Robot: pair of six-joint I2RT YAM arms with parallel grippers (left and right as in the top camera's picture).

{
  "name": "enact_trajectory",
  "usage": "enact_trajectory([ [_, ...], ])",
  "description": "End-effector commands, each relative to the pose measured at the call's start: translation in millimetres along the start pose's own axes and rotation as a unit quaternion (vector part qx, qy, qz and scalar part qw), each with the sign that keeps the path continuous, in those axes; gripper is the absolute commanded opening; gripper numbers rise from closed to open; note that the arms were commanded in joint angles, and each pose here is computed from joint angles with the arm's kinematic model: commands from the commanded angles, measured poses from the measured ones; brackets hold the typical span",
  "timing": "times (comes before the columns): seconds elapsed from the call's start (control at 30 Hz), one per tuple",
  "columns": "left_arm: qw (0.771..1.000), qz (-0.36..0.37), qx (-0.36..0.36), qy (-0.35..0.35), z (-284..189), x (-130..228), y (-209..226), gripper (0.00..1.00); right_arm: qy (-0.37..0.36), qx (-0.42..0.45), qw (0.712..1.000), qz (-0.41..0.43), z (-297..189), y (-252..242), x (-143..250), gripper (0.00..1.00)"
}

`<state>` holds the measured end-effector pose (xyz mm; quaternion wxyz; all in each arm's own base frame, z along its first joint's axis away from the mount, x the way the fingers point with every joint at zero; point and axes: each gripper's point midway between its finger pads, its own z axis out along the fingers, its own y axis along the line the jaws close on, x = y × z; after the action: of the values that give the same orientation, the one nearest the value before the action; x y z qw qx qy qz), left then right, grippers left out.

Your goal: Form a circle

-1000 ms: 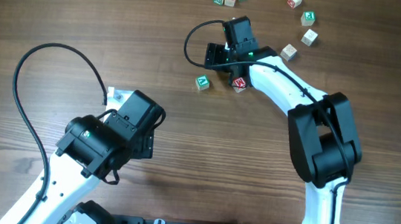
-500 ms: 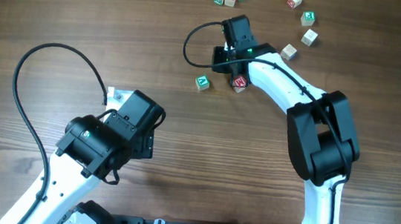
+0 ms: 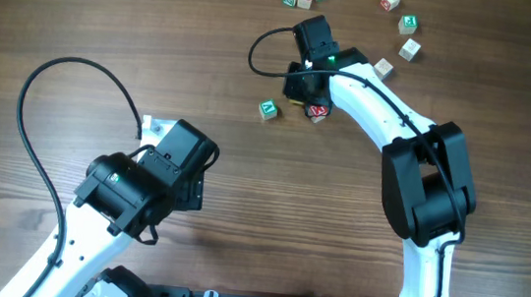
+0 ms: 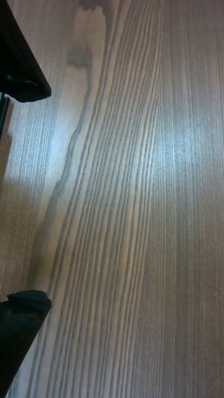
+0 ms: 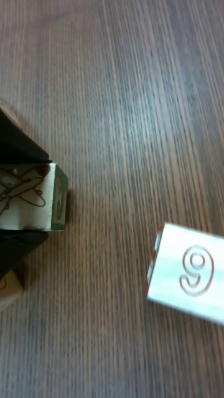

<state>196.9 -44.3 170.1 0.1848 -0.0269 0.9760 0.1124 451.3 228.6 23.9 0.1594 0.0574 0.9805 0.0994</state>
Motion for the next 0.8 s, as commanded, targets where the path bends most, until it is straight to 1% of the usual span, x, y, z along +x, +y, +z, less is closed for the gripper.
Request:
enact_trajectory([
  [0.0,1.000,-0.010,0.004,0.001,-1,1,0,1.00,-0.017,0.026,0.999,0.021,-3,-3,-6,0.16],
  [0.27,1.000,-0.010,0.004,0.001,-1,1,0,1.00,-0.014,0.026,0.999,0.015,-3,-2,-3,0.16],
  [0.57,1.000,-0.010,0.004,0.001,-1,1,0,1.00,-0.003,0.006,0.997,-0.071,-3,21,12,0.16],
  [0.7,1.000,-0.010,0.004,0.001,-1,1,0,1.00,-0.002,0.006,0.996,-0.094,-4,28,17,0.16],
  [0.77,1.000,-0.010,0.004,0.001,-1,1,0,1.00,0.005,0.011,0.996,-0.092,-4,26,21,0.16],
])
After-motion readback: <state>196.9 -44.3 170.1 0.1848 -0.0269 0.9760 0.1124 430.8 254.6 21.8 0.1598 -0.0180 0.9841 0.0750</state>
